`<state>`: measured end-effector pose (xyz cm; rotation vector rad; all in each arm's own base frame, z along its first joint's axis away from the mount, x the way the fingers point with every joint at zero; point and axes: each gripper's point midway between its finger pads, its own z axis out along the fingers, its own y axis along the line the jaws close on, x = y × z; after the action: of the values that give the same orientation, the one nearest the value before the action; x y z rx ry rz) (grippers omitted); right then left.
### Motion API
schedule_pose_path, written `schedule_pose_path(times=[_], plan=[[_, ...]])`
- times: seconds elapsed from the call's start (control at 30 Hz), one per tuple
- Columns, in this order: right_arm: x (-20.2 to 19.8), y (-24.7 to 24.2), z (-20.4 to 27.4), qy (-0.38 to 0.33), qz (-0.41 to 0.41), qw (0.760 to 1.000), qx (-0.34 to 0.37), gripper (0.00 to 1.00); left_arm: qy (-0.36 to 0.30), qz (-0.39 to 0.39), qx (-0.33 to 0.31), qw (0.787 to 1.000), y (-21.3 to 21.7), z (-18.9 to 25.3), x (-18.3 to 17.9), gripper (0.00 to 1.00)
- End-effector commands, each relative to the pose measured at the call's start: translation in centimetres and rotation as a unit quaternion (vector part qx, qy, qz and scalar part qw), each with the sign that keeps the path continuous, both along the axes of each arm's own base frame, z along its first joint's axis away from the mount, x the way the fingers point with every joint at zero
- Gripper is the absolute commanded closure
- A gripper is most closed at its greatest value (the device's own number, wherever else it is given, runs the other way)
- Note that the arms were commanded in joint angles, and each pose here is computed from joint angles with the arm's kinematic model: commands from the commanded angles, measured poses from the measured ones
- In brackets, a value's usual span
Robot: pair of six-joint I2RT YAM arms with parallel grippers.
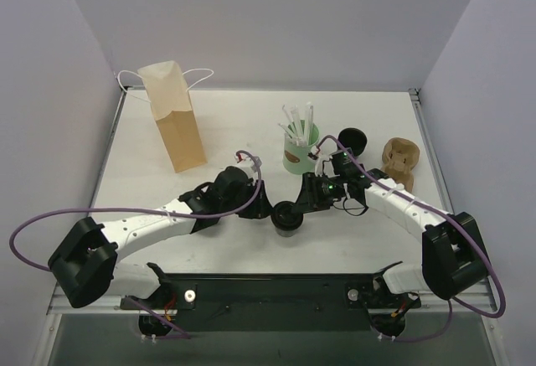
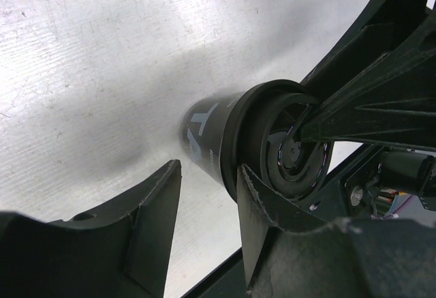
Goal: Pack the takeout coffee
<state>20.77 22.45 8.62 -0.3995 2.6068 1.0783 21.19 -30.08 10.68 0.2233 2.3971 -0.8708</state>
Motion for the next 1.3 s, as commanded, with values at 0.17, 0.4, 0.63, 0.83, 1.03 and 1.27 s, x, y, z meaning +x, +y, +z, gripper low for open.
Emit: schedule_pose_path(times=[0.17,0.4,0.63,0.83,1.03,1.27], plan=[[-2.3,-3.2,-5.4,0.032,-0.001,0.995,-0.095,0.71,0.026,0.066,0.101,0.992,4.6,-5.1,-0.6,0.55],[-2.3,-3.7,-6.1,0.029,-0.017,0.995,-0.098,0.73,0.037,0.075,0.124,0.989,6.1,-8.1,-2.5,0.55],[-2.5,-3.7,-6.2,0.027,-0.021,0.995,-0.096,0.74,0.051,0.069,0.136,0.987,5.9,-10.4,-4.5,0.59],[-2.6,-3.9,-6.3,0.029,-0.027,0.994,-0.099,0.74,0.061,0.069,0.14,0.986,6.4,-11.8,-6.1,0.6],[-2.5,-3.9,-6.3,0.029,-0.027,0.994,-0.1,0.74,0.068,0.074,0.128,0.987,6.7,-12.1,-6.6,0.69],[-2.5,-3.9,-6.4,0.032,-0.03,0.994,-0.102,0.75,0.104,0.078,0.103,0.986,6.8,-13.3,-8.2,0.75]])
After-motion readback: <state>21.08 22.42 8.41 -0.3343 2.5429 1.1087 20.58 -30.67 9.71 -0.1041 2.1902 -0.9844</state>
